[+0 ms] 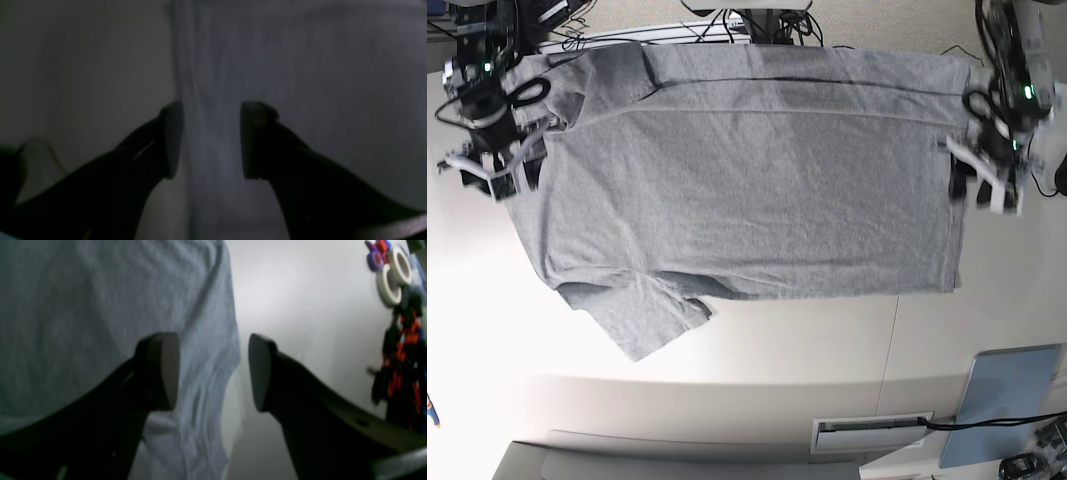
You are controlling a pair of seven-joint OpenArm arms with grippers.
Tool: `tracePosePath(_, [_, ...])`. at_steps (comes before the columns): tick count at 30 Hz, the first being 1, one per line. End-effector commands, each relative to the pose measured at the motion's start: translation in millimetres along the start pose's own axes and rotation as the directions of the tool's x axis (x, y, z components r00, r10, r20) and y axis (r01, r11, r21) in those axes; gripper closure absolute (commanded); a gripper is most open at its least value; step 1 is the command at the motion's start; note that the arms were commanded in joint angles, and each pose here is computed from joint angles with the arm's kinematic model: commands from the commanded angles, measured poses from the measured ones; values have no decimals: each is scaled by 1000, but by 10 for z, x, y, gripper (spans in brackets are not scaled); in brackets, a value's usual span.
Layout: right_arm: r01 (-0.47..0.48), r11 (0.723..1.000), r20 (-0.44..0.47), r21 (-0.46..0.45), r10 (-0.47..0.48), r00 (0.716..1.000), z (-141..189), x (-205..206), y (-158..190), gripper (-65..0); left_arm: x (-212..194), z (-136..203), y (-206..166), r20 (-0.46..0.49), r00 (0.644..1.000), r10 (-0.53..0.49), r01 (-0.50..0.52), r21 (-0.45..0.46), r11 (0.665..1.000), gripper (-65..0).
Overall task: Fold the T-shirt properly
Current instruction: 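Reach both grippers down to the hem corners and grasp them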
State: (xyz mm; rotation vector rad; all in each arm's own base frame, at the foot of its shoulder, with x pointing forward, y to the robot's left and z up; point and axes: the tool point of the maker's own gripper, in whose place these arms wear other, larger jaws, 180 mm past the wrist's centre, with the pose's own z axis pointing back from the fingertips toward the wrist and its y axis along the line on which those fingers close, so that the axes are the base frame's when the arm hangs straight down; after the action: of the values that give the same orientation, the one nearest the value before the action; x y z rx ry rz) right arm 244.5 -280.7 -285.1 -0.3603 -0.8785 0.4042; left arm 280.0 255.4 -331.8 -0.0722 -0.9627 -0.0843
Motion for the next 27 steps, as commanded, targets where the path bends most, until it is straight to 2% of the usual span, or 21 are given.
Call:
tracePosePath(1, [-9, 1000, 45, -21, 10, 999, 16, 129, -66, -324, 199, -37, 66, 50, 999, 10, -10, 5, 1000, -290])
tracePosePath(5, [33, 999, 79, 7, -33, 996, -7, 217, 12, -324, 342, -260, 223, 70, 995, 68, -69, 15, 997, -290])
tracePosePath(8, [60, 998, 73, 23, -61, 995, -61, 174, 54, -324, 337, -445, 276, 51, 993, 105, -105, 4, 994, -290])
tracePosePath(12, [100, 993, 27, 60, -102, 994, -226, 16, 71, -324, 330, -746, 223, -9, 998, 68, -69, -36, 997, -290])
tracePosePath(16, [128, 991, -21, 48, -128, 992, -364, -125, 4, -324, 469, -1028, 325, -30, 998, 57, -56, 17, 998, -290])
tracePosePath(20, [156, 985, -40, 76, -153, 987, -458, -168, 16, -324, 590, -1279, 372, -60, 995, 84, -83, 17, 996, -290])
tracePosePath(27, [166, 983, -12, 81, -166, 986, -524, -41, -40, -324, 525, -1529, 594, -150, 978, 146, -137, 65, 988, -290])
